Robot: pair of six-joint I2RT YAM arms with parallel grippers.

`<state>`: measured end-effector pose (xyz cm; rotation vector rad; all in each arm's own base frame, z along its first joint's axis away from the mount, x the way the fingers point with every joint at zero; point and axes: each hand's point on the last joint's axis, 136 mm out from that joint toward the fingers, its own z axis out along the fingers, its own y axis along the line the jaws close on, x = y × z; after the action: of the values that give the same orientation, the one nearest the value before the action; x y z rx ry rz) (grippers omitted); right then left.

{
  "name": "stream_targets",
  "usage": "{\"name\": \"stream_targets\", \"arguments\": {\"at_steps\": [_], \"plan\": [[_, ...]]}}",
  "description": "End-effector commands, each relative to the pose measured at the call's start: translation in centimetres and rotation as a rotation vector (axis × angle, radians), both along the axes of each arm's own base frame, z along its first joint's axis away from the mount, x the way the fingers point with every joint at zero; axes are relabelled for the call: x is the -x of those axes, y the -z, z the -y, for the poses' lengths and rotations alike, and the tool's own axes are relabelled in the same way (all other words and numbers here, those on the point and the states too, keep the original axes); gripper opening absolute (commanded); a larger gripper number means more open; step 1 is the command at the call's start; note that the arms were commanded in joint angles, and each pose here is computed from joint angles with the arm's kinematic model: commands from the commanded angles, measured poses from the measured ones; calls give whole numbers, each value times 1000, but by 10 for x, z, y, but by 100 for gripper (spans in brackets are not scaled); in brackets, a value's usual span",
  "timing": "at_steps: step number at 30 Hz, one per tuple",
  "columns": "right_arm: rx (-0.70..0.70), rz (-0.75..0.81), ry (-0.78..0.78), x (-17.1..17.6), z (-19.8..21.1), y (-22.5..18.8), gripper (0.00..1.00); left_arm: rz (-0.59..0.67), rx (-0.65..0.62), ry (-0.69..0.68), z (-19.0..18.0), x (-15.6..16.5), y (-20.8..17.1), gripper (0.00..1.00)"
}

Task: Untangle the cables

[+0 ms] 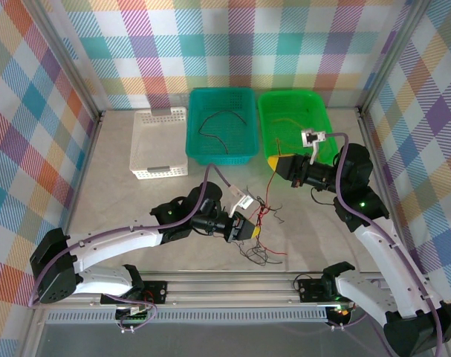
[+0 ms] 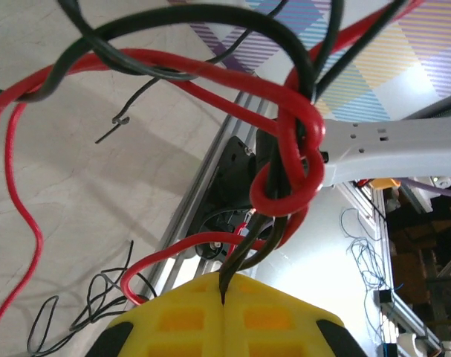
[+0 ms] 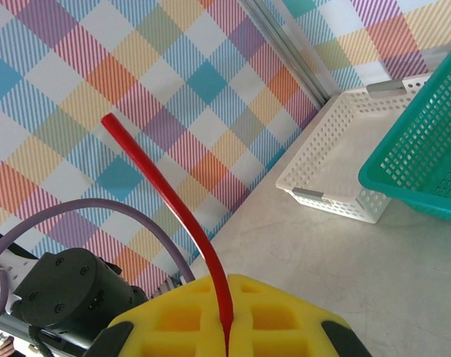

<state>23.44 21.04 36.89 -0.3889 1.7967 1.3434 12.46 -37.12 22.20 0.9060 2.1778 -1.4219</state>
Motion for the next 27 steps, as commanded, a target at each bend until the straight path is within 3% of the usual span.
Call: {"name": "stream_targets", "arguments": {"at_steps": [1, 3, 7, 11, 16, 20, 23, 27], "plan": [[30, -40, 52, -9, 3, 15, 0, 38, 16, -14, -3, 1, -11, 0], [97, -117, 114, -20, 9, 39, 3, 42, 18, -31, -6, 0, -12, 0], [151, -197, 61, -14, 4, 71, 45, 18, 9, -83, -13, -6, -10, 0], [137, -164, 21, 6, 6, 83, 61, -60, 19, -165, -23, -21, -6, 0], [112, -79, 11, 36, 15, 85, 66, -96, 18, -217, -33, -33, -4, 0], [160, -196, 60, 39, 23, 113, 63, -91, 37, -237, -38, -38, -12, 0], [94, -269, 4, 46, 12, 126, 61, -91, 47, -240, -40, -38, -15, 0], [137, -275, 4, 47, -3, 146, 59, -94, 77, -218, -38, -35, -19, 0]]}}
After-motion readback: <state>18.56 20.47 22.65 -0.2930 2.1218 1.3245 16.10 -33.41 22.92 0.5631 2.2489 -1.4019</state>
